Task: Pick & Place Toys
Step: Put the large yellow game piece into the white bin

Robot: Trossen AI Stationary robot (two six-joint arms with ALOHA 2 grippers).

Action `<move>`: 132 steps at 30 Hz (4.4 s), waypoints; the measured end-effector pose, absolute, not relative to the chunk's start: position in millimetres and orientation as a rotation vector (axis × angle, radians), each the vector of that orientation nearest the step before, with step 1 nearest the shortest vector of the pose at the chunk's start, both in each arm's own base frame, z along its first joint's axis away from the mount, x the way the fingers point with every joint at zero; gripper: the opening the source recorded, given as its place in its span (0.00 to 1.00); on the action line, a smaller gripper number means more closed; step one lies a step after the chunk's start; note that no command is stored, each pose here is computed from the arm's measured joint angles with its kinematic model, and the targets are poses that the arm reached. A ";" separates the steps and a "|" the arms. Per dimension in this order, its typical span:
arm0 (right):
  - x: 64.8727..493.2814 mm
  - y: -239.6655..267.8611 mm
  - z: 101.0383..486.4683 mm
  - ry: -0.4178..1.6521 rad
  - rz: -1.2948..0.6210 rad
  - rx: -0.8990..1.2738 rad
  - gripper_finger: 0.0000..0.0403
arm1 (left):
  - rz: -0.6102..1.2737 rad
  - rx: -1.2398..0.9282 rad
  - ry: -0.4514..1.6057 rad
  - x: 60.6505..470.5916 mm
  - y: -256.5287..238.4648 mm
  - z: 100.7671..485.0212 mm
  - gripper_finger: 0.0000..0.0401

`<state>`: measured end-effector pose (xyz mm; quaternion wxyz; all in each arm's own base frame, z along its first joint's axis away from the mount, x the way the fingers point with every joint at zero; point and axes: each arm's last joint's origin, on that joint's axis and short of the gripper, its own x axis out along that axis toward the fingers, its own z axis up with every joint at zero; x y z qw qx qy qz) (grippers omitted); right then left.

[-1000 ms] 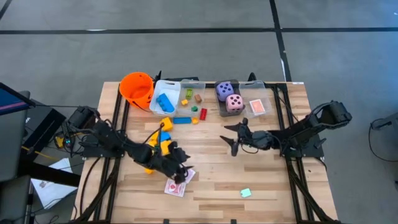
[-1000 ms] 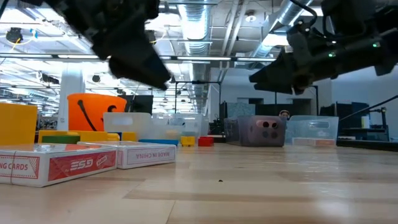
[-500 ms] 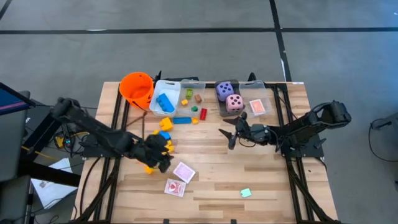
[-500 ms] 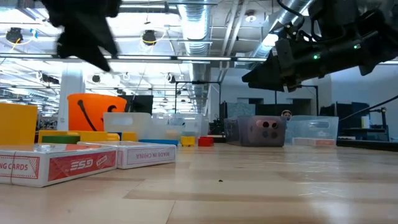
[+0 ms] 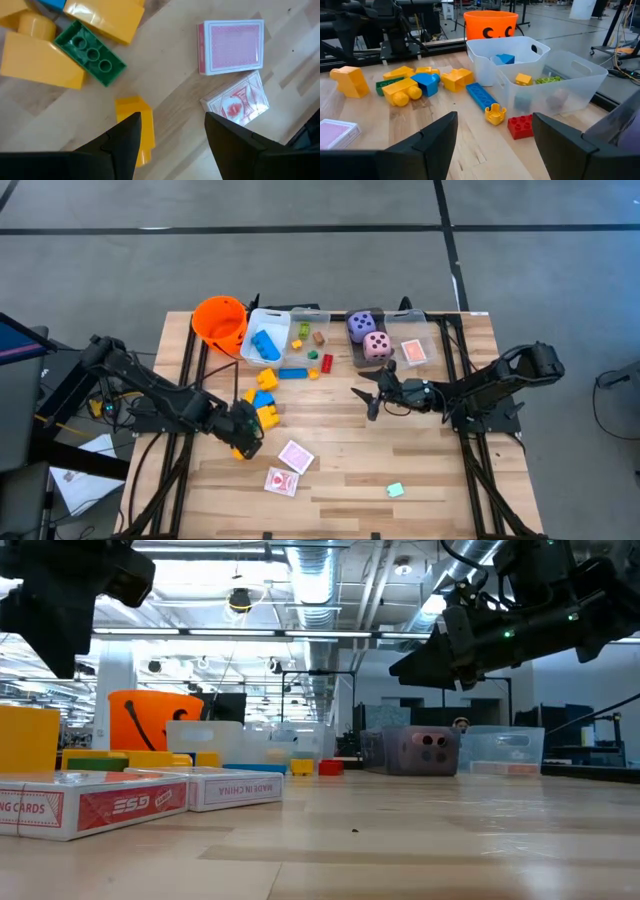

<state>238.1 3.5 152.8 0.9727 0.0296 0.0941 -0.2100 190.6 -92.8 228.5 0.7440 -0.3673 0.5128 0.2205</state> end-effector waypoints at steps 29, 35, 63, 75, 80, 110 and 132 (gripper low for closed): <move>237.3 3.3 149.6 0.219 -0.431 0.073 0.62 | 0.582 -0.727 1.404 204.5 -111.2 179.5 0.53; 236.7 3.4 147.6 0.236 -0.433 0.081 0.62 | 0.613 -0.687 1.325 207.7 -110.4 178.9 0.51; 236.4 3.2 146.6 0.235 -0.447 0.124 0.62 | 0.540 -0.373 0.690 250.8 -104.4 196.6 0.31; 236.5 3.1 147.0 0.231 -0.448 0.126 0.62 | 0.554 -0.157 0.641 273.6 -65.6 204.2 0.31; 236.5 3.1 147.0 0.230 -0.448 0.127 0.62 | 0.568 -0.095 0.624 280.8 -48.9 207.5 0.31; 232.3 14.0 136.7 0.290 -0.455 0.332 0.62 | 0.634 0.157 0.551 298.4 12.2 223.5 0.31; 217.9 60.3 132.1 0.270 -0.502 0.356 0.62 | 0.704 0.156 0.537 297.7 50.3 227.3 0.31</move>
